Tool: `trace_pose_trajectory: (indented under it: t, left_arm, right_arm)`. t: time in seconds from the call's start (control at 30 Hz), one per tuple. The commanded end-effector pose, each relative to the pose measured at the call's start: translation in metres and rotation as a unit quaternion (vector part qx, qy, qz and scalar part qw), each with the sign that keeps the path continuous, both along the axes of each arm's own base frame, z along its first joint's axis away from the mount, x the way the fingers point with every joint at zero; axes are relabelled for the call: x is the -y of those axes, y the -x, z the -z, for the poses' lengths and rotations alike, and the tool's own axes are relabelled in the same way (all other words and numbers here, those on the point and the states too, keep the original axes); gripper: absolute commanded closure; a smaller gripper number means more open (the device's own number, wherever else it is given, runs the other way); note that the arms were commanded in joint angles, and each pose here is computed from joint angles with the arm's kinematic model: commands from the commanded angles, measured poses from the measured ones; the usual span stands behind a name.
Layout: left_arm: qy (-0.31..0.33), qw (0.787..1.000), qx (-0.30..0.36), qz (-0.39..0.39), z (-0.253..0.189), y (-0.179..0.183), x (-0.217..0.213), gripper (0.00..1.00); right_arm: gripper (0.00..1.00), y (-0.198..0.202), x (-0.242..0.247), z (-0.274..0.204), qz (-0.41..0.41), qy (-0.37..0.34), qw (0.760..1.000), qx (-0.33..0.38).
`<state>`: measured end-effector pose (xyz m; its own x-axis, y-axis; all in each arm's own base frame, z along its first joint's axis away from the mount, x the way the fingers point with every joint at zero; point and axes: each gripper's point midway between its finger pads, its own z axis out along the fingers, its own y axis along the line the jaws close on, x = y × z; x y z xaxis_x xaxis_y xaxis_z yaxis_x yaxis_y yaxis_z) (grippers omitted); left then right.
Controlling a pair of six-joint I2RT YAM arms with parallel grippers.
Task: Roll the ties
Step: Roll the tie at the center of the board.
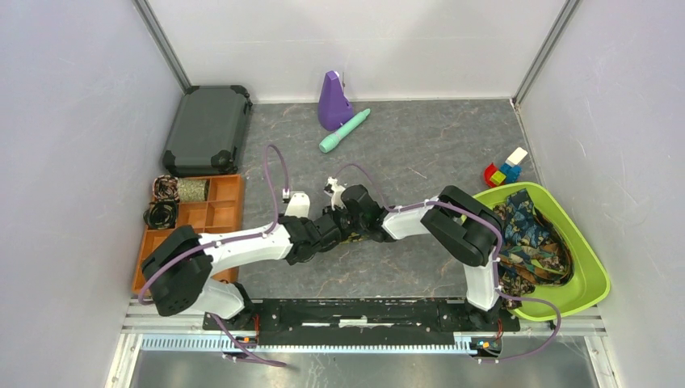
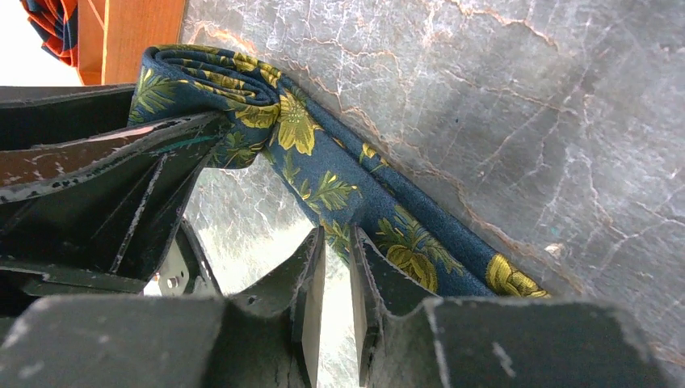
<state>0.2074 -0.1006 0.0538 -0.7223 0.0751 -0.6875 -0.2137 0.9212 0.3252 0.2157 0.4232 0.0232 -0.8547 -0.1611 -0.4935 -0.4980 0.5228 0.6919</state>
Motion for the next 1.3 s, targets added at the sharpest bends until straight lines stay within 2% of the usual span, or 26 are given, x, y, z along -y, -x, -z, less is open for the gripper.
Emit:
trace_pose_trajectory:
  t: [0.0,0.13,0.3,0.6,0.97,1.07,1.17,1.27]
  left_arm:
    - [-0.006,0.999,0.036,-0.01,-0.01,-0.01,0.011,0.92]
    - [-0.02,0.999,0.031,-0.004,-0.006,-0.011,0.017,0.92]
    - [-0.032,0.999,0.024,0.001,0.0,-0.01,0.024,0.92]
    - [-0.053,0.998,0.008,0.013,0.014,-0.008,0.038,0.94]
    - [-0.093,0.994,-0.018,0.047,0.041,-0.005,0.06,0.95]
    - [-0.085,0.993,-0.037,0.066,0.052,-0.003,0.07,0.95]
    - [-0.06,0.992,-0.058,0.091,0.063,0.001,0.081,0.92]
    - [-0.034,0.99,-0.079,0.114,0.071,0.006,0.09,0.83]
  right_arm:
    - [0.76,-0.004,0.013,-0.004,0.005,0.001,1.0,0.016]
    - [0.76,-0.008,0.025,-0.026,0.009,-0.027,1.0,0.013]
    - [0.76,-0.019,0.05,-0.047,0.031,-0.028,0.999,0.027]
    - [0.76,-0.024,0.086,-0.044,0.061,-0.015,0.998,0.026]
    - [0.76,-0.029,0.104,-0.057,0.082,-0.011,0.995,0.047]
    - [0.76,-0.029,0.105,-0.059,0.085,-0.011,0.995,0.049]
    - [0.76,-0.029,0.105,-0.06,0.084,-0.012,0.995,0.05]
    - [0.76,-0.029,0.106,-0.061,0.085,-0.013,0.995,0.051]
